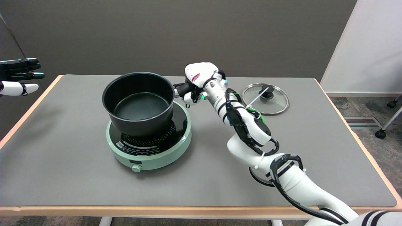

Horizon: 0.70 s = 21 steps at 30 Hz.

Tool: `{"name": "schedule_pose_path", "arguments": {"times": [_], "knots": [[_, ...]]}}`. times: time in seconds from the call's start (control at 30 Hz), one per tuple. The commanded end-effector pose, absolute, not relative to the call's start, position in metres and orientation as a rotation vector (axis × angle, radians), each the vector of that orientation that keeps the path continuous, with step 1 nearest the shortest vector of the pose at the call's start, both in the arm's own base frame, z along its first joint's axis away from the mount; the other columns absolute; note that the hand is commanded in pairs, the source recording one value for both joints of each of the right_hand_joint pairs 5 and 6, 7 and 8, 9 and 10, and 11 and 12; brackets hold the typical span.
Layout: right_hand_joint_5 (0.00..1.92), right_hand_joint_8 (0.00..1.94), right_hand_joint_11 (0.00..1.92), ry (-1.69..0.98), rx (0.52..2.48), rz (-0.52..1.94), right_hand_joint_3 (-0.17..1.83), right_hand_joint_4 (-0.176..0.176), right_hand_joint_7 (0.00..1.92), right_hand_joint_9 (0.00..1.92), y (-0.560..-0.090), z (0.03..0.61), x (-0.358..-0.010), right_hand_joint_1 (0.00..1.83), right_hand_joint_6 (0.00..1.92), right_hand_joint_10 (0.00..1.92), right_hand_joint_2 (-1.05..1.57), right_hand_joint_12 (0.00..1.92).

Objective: Place the pot onto the induction cooker.

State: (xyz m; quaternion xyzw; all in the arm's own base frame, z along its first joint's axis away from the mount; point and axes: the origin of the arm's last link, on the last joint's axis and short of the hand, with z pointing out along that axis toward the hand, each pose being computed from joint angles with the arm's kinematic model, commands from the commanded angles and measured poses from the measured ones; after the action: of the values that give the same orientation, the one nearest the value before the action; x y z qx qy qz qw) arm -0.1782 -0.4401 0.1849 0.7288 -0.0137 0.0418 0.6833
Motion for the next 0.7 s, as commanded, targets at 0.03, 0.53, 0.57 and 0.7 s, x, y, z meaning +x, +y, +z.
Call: {"name": "schedule_pose_path", "arguments": {"times": [0.03,0.53,0.57,0.7], "knots": [[1.62,1.62,1.62,-0.087,1.605,0.023,0.71,-0.103,1.62,1.62,-0.454,0.182,-0.182,1.11,1.62,1.62,0.82,1.62],[1.61,1.61,1.61,-0.024,1.572,-0.046,0.71,-0.103,1.61,1.61,-0.434,0.18,-0.181,1.11,1.61,1.61,0.83,1.61],[1.61,1.61,1.61,-0.019,1.569,-0.052,0.71,-0.103,1.61,1.61,-0.432,0.18,-0.182,1.12,1.61,1.61,0.82,1.61],[1.61,1.61,1.61,-0.017,1.564,-0.064,0.71,-0.104,1.61,1.61,-0.427,0.18,-0.186,1.11,1.61,1.61,0.83,1.61]]}}
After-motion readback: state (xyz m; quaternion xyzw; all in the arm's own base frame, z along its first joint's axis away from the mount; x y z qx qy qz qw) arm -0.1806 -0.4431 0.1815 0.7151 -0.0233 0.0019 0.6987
